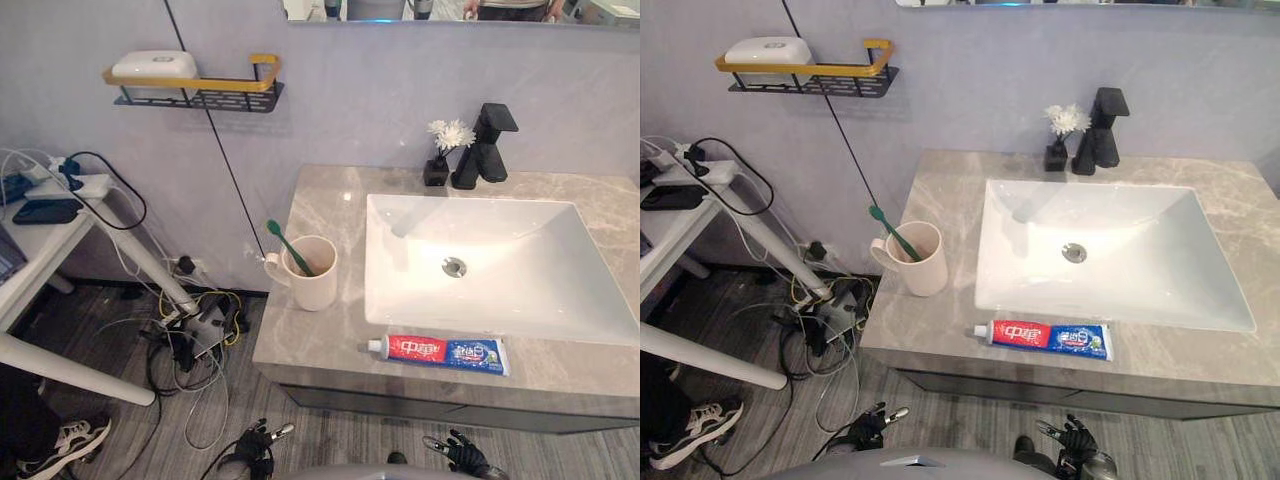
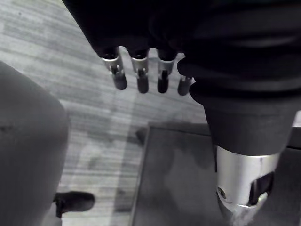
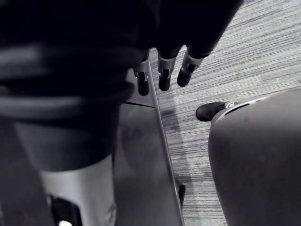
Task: Organize washtable
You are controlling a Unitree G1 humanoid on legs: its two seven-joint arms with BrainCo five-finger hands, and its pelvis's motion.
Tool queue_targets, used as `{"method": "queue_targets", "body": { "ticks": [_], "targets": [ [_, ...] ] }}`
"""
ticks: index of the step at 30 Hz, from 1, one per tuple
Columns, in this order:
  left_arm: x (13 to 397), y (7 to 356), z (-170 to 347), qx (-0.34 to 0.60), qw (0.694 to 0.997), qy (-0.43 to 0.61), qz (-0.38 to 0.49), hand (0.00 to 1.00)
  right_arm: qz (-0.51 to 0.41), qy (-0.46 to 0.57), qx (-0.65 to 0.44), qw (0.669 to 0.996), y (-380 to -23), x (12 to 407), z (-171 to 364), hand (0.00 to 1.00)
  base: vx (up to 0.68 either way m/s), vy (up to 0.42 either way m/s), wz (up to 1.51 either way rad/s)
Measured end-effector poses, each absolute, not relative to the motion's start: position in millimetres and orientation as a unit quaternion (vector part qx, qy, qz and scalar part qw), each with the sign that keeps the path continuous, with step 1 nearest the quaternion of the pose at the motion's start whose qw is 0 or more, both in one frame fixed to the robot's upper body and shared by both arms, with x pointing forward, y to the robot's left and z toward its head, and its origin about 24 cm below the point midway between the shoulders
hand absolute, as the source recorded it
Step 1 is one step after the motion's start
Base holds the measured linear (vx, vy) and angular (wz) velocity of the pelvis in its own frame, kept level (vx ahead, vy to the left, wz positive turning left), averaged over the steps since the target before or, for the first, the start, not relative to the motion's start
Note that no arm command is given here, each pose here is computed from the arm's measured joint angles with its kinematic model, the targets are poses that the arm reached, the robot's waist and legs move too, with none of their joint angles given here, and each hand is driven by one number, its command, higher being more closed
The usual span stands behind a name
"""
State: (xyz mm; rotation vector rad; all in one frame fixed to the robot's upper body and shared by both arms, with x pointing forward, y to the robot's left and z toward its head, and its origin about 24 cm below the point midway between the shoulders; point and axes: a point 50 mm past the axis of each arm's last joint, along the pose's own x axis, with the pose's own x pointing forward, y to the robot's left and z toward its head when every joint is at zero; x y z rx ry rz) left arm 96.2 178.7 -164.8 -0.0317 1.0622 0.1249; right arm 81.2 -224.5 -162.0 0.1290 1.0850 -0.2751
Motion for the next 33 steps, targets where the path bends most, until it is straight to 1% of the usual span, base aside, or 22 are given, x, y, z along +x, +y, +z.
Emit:
{"method": "queue_targets", "body": {
  "ticks": [5,10,12,13,15,16,19,22,25,27,28,30,31,33],
  "targets": [
    [95.0,185.9,-164.3,-0.009,0.860,0.506,0.071,0.00,-0.131,0.529,0.067,0.836,-220.2,72.3,-165.4,0.00,-0.01,0.070,0.01],
    [92.5,199.3,-163.0,-0.068,0.854,0.493,0.152,0.00,-0.152,0.532,0.078,0.829,-221.0,66.4,-166.5,0.00,-0.04,0.044,0.13],
    [88.5,204.9,-162.9,-0.100,0.847,0.486,0.192,0.00,-0.158,0.532,0.079,0.828,-221.4,65.6,-166.5,0.00,-0.05,0.022,0.13],
    [81.8,208.7,-163.5,-0.122,0.838,0.483,0.221,0.00,-0.163,0.532,0.079,0.827,-222.1,64.7,-166.5,0.00,-0.04,0.014,0.16],
    [80.0,212.5,-162.8,-0.141,0.834,0.474,0.246,0.00,-0.172,0.532,0.084,0.825,-223.0,62.6,-166.7,0.00,-0.06,0.009,0.18],
    [77.6,217.6,-161.5,-0.166,0.827,0.459,0.280,0.00,-0.181,0.532,0.088,0.822,-223.4,60.2,-167.0,0.00,-0.06,0.004,0.15],
    [73.1,229.9,-157.0,-0.190,0.818,0.427,0.335,0.00,-0.187,0.534,0.085,0.820,-224.2,58.2,-167.2,0.00,-0.07,-0.003,0.15],
    [83.0,245.6,-143.6,-0.192,0.829,0.368,0.374,0.00,-0.192,0.539,0.083,0.816,-225.1,52.8,-167.6,0.00,-0.09,0.000,0.24],
    [108.1,255.4,-122.3,-0.187,0.855,0.295,0.383,0.00,-0.193,0.541,0.081,0.815,-226.0,50.3,-167.7,0.00,-0.12,0.008,0.42],
    [136.0,254.2,-97.1,-0.190,0.881,0.218,0.376,0.00,-0.196,0.536,0.074,0.818,-229.5,52.7,-166.4,0.00,-0.16,0.035,0.52],
    [138.7,254.1,-94.3,-0.190,0.883,0.210,0.375,0.00,-0.196,0.536,0.074,0.818,-229.9,53.0,-166.3,0.00,-0.17,0.039,0.27],
    [152.1,263.0,-64.2,-0.186,0.891,0.131,0.393,0.00,-0.193,0.536,0.068,0.819,-228.9,54.3,-166.2,0.00,-0.14,0.001,-0.01],
    [154.9,265.1,-57.2,-0.184,0.892,0.115,0.397,0.00,-0.191,0.536,0.067,0.820,-228.6,54.5,-166.2,0.00,-0.10,-0.030,-0.08],
    [166.9,269.9,-27.6,-0.159,0.902,0.052,0.398,0.00,-0.183,0.537,0.061,0.821,-227.9,54.9,-166.1,0.00,-0.07,-0.052,-0.08]
  ]
}}
